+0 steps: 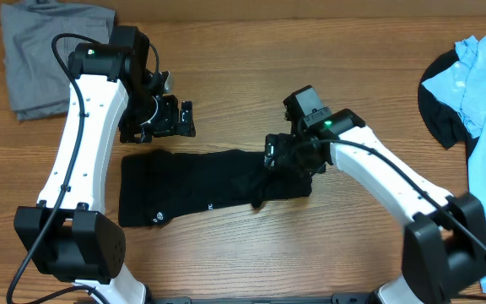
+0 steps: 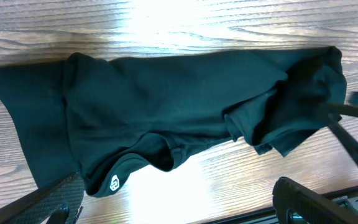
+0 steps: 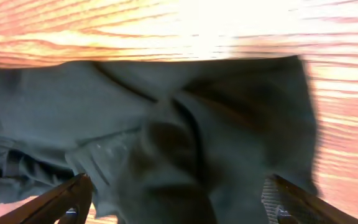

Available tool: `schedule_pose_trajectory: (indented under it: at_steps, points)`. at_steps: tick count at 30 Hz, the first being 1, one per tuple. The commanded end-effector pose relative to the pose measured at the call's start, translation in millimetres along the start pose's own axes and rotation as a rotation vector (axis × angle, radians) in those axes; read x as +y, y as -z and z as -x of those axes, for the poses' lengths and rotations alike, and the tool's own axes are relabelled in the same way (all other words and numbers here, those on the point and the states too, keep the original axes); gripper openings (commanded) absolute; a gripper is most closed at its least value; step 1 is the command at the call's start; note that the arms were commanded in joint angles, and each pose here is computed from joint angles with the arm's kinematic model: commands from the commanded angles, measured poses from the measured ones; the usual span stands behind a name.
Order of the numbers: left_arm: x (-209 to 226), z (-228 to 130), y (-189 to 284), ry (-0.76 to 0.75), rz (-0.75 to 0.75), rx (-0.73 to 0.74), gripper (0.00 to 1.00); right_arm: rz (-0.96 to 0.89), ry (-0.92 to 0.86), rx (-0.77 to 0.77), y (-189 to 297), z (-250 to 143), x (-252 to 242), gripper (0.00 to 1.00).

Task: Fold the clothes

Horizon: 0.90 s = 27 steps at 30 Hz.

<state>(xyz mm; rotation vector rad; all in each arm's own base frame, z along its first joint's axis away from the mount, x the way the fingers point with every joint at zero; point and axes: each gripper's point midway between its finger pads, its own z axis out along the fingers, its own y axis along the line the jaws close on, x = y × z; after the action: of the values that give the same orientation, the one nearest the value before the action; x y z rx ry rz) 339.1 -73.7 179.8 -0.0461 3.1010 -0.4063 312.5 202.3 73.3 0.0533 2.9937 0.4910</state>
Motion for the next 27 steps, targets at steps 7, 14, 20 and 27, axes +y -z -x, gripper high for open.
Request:
schedule_pose_trajectory:
  at_steps: [7, 14, 20, 27]
  points:
    - [-1, -2, 4, -0.027, 0.004, -0.013, 1.00, 0.095, 0.037, 0.072, -21, -16, 29, 0.56]
    - [-2, -1, 4, -0.027, 0.003, -0.016, 1.00, 0.126, 0.046, 0.054, -24, -20, 51, 0.33]
    - [-2, -1, 4, -0.027, 0.003, -0.016, 1.00, 0.152, 0.081, 0.044, -28, -28, 71, 0.34]
    - [-2, -1, 4, -0.027, 0.003, -0.016, 1.00, 0.214, 0.160, -0.007, -30, -29, 102, 0.89]
